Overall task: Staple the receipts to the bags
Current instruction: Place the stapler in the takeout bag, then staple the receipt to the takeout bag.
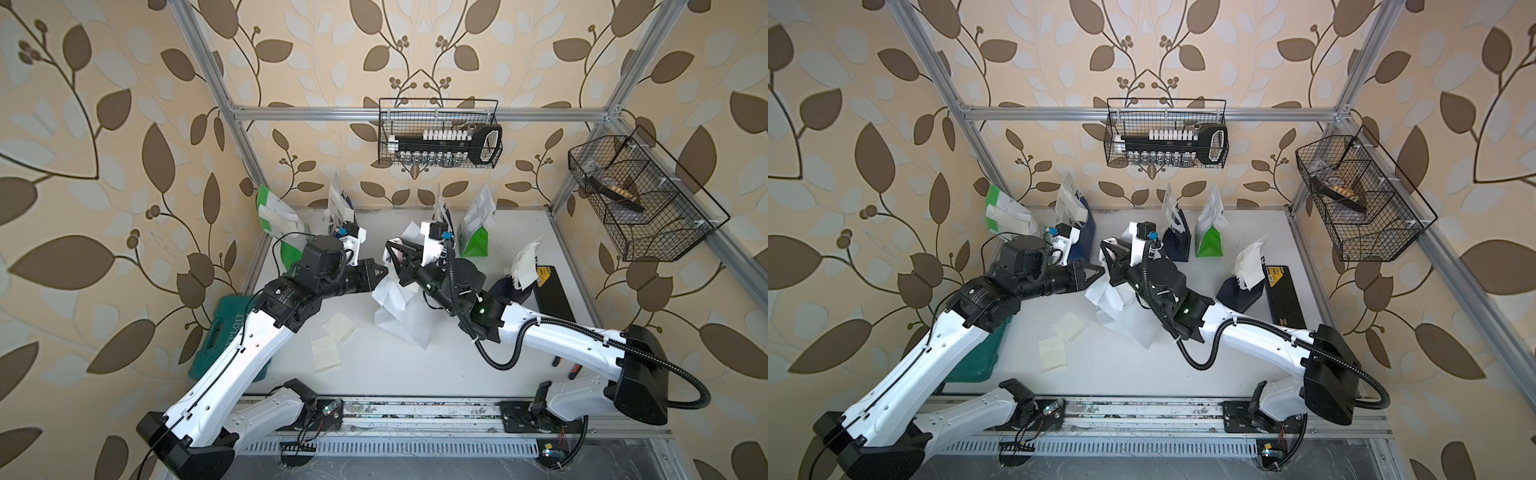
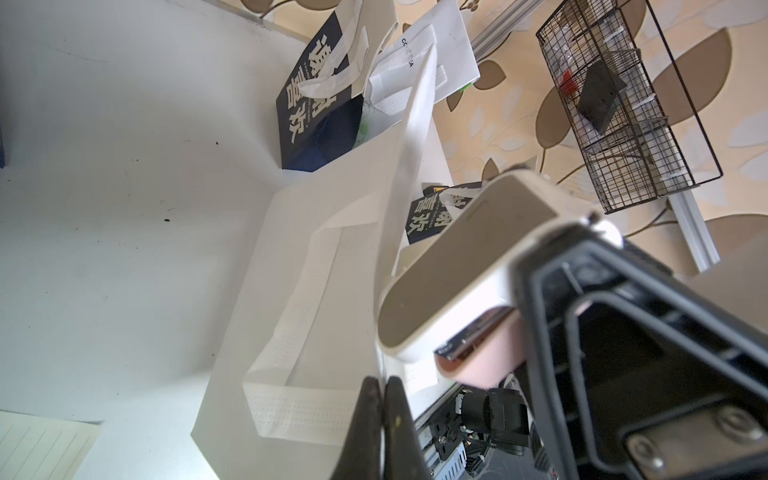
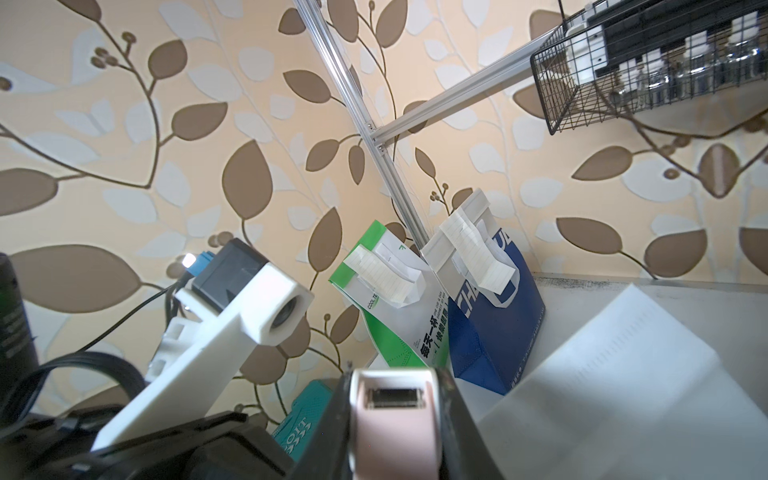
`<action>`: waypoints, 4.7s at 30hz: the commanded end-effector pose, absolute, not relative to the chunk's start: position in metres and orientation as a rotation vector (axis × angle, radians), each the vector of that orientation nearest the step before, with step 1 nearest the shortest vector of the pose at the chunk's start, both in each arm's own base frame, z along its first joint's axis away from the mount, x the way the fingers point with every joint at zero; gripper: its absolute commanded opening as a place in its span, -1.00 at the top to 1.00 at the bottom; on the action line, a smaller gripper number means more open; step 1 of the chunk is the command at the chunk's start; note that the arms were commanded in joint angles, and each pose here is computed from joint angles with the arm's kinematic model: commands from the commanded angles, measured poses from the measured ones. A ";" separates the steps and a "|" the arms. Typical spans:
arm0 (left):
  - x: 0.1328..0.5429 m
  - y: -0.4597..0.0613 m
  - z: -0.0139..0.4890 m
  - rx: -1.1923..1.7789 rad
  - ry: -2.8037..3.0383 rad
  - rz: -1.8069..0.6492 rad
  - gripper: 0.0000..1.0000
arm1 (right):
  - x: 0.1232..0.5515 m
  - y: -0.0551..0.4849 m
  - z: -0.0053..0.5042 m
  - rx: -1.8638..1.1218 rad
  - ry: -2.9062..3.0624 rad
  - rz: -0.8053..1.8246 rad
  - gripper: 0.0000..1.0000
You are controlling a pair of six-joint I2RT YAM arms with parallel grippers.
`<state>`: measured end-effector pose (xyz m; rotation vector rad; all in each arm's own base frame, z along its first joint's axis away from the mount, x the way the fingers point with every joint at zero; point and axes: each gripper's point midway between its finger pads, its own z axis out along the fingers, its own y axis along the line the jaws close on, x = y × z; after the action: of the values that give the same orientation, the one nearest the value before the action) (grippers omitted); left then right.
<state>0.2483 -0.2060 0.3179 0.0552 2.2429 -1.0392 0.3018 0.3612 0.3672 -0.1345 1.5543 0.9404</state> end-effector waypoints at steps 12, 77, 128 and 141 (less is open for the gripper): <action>0.244 -0.209 0.356 0.137 2.111 -1.072 1.00 | 0.298 0.371 0.359 -0.247 1.596 0.896 1.00; 0.162 -0.254 0.342 1.194 1.821 -0.990 1.00 | 0.181 0.285 0.379 -1.442 1.673 1.239 -0.74; 0.181 -0.249 0.368 1.036 1.808 -0.891 1.00 | 0.230 0.301 0.425 -1.081 1.526 0.892 -0.67; 0.223 -0.236 0.369 0.691 1.916 -0.805 1.00 | 0.244 0.280 0.401 -0.574 1.645 0.661 -0.22</action>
<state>0.2148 -0.2367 0.3461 0.7980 1.9797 -0.7889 0.2253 0.2894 0.4039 -0.7493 1.6223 0.7716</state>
